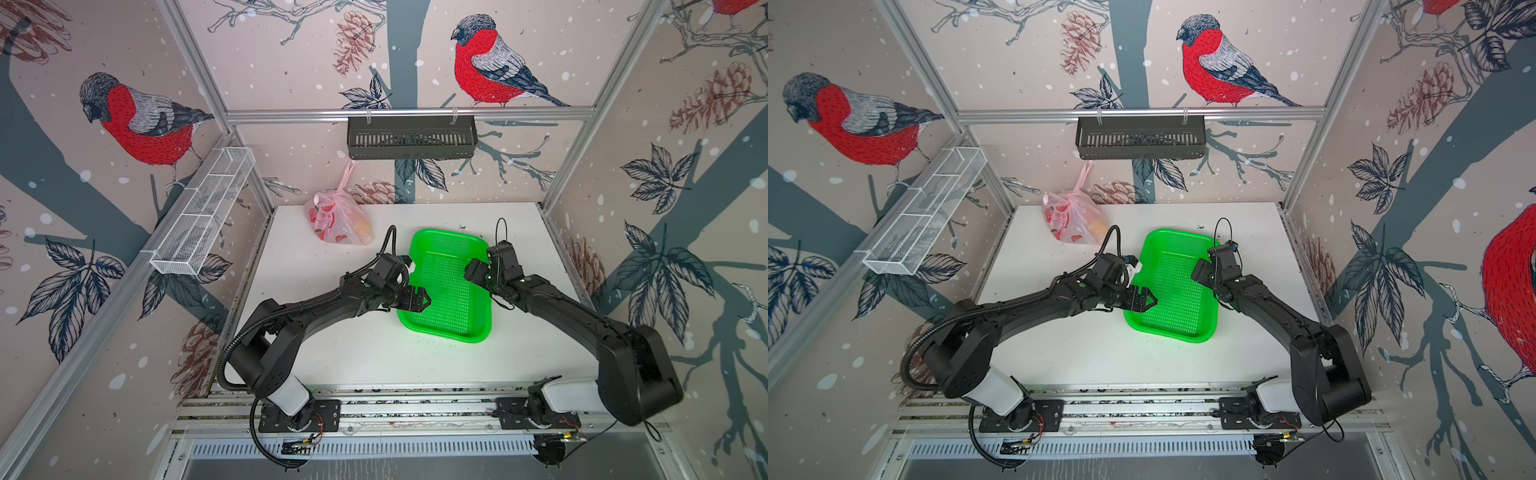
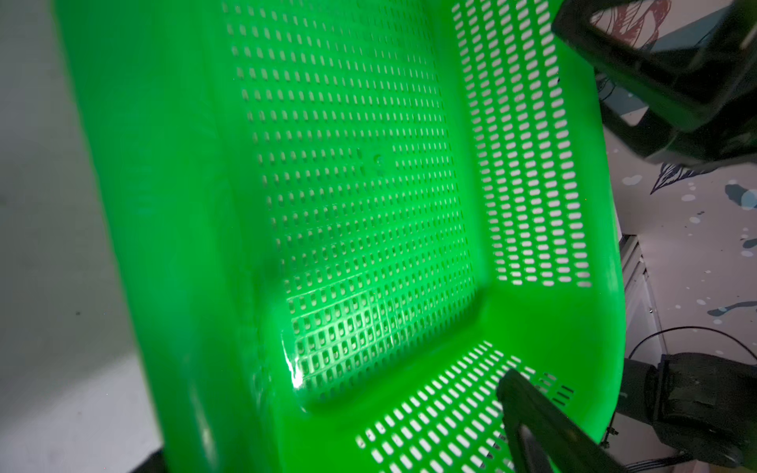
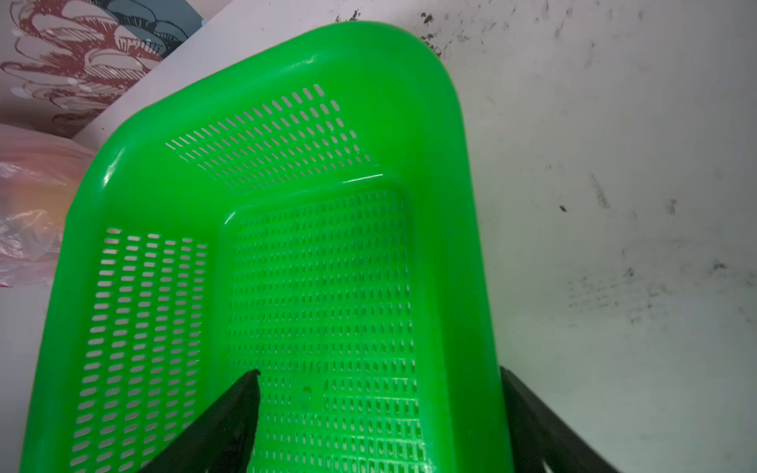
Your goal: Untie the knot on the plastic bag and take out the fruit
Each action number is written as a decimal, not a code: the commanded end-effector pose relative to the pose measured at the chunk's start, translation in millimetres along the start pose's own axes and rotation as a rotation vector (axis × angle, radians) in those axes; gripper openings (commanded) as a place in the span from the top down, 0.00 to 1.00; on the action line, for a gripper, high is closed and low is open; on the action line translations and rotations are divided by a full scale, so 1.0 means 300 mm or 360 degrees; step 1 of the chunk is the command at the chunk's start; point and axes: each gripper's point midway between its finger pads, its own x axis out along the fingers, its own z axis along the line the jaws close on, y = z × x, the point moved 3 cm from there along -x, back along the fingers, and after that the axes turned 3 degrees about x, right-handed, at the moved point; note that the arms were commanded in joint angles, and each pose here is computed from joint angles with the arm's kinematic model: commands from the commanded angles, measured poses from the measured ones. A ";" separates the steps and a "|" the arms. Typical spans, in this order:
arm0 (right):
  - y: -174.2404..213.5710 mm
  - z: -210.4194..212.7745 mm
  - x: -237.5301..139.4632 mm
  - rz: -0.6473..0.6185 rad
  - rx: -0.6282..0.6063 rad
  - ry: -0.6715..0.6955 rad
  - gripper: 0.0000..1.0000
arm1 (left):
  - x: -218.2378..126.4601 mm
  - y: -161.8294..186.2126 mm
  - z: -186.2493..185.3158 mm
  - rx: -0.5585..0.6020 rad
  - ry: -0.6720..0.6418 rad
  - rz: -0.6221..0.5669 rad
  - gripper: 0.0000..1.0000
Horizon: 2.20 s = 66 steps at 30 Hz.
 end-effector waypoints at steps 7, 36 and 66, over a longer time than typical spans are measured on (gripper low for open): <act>-0.026 0.046 0.024 0.0062 -0.0310 -0.0028 0.13 | 0.021 -0.020 0.032 -0.0043 -0.0374 0.0023 0.09; -0.065 0.010 -0.056 -0.0068 -0.0329 0.0078 0.12 | 0.104 -0.294 0.190 0.0044 -0.0613 0.0015 0.47; -0.099 -0.125 -0.200 -0.0247 -0.0150 0.0053 0.11 | 0.075 0.039 0.172 -0.0321 -0.0856 0.0040 0.89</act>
